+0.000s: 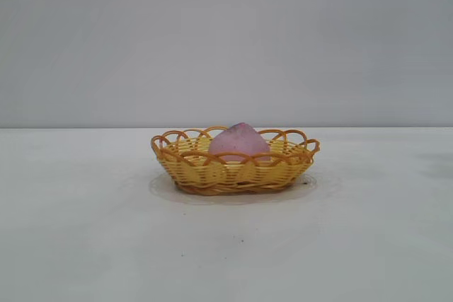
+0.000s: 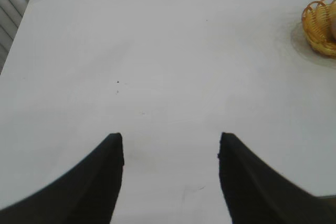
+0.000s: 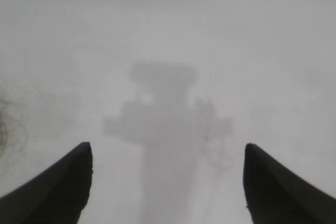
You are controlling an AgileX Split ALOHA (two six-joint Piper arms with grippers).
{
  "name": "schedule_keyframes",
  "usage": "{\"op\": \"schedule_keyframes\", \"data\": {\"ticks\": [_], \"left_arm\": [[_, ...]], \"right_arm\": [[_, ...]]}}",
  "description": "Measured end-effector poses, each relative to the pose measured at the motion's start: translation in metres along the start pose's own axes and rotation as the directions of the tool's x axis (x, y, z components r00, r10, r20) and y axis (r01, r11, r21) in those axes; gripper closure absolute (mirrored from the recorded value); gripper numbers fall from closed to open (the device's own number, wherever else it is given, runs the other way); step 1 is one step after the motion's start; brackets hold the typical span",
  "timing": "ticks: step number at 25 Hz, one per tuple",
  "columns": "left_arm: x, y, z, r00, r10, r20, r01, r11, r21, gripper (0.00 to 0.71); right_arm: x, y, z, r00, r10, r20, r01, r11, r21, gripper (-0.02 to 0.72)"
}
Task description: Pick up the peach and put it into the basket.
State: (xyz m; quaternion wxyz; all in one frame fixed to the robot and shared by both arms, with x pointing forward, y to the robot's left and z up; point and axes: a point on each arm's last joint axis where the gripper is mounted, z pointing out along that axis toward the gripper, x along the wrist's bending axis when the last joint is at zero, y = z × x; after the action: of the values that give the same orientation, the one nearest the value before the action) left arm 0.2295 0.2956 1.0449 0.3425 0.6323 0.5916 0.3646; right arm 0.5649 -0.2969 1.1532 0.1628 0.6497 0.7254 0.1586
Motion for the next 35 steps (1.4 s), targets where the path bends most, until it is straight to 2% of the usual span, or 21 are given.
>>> {"op": "schedule_keyframes", "data": {"ticks": [5,9,16,26,35], "left_arm": [[0.0,0.0,0.0,1.0,0.0,0.0,0.0,1.0,0.0,0.324],[0.0,0.0,0.0,1.0,0.0,0.0,0.0,1.0,0.0,0.324],[0.0,0.0,0.0,1.0,0.0,0.0,0.0,1.0,0.0,0.324],[0.0,0.0,0.0,1.0,0.0,0.0,0.0,1.0,0.0,0.324],[0.0,0.0,0.0,1.0,0.0,0.0,0.0,1.0,-0.002,0.324]], "right_arm": [[0.006,-0.044,-0.057,1.0,-0.001,0.01,0.002,0.995,-0.097,0.192],[0.011,-0.087,-0.087,1.0,0.002,0.016,0.0,0.988,-0.152,0.192],[0.02,-0.175,-0.105,1.0,0.021,0.017,-0.017,0.979,-0.205,0.192],[0.034,-0.301,-0.083,0.999,0.052,0.016,-0.044,0.946,-0.322,0.192],[0.039,-0.35,-0.055,0.994,0.109,-0.022,-0.105,0.86,-0.499,0.192]]}}
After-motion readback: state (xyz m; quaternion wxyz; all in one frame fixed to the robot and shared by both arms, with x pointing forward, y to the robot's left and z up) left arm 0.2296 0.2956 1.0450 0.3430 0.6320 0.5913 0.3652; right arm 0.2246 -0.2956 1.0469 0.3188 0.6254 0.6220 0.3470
